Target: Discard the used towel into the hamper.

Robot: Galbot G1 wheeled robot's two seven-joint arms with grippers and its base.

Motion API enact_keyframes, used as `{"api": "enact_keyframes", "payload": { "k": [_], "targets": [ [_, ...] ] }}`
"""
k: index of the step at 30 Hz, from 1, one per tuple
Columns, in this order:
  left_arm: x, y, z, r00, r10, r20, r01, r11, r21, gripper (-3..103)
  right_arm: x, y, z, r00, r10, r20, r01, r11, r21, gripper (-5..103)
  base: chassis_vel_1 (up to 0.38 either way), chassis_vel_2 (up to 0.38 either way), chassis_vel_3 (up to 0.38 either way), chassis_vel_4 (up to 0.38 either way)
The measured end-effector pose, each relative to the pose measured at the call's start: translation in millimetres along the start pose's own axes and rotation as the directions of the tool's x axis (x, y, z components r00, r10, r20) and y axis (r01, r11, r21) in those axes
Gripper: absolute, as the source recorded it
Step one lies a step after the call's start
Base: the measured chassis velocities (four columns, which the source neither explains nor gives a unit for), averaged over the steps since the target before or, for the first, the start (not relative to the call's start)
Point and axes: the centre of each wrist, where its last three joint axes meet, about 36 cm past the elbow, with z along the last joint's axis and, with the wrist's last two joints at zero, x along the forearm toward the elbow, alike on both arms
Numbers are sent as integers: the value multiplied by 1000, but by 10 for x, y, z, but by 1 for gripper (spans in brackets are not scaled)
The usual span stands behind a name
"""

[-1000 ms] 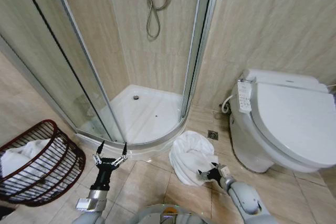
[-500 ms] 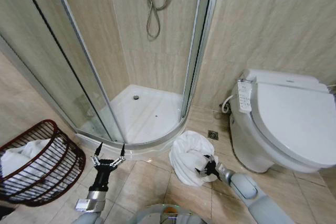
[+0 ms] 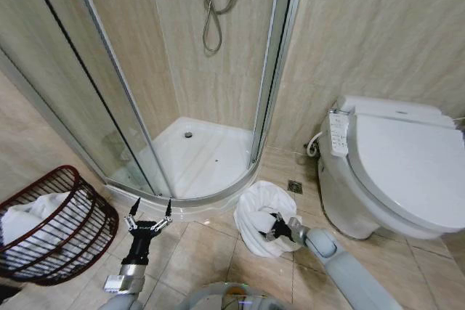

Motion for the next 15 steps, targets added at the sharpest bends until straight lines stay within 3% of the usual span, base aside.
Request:
{"api": "enact_keyframes", "payload": {
  "k": [15],
  "targets": [
    [-38, 52, 16, 1000, 3, -2, -3, 1000, -4, 100, -360, -103, 177, 999, 16, -41, -18, 999, -51, 100, 0, 0, 0, 0]
  ]
}}
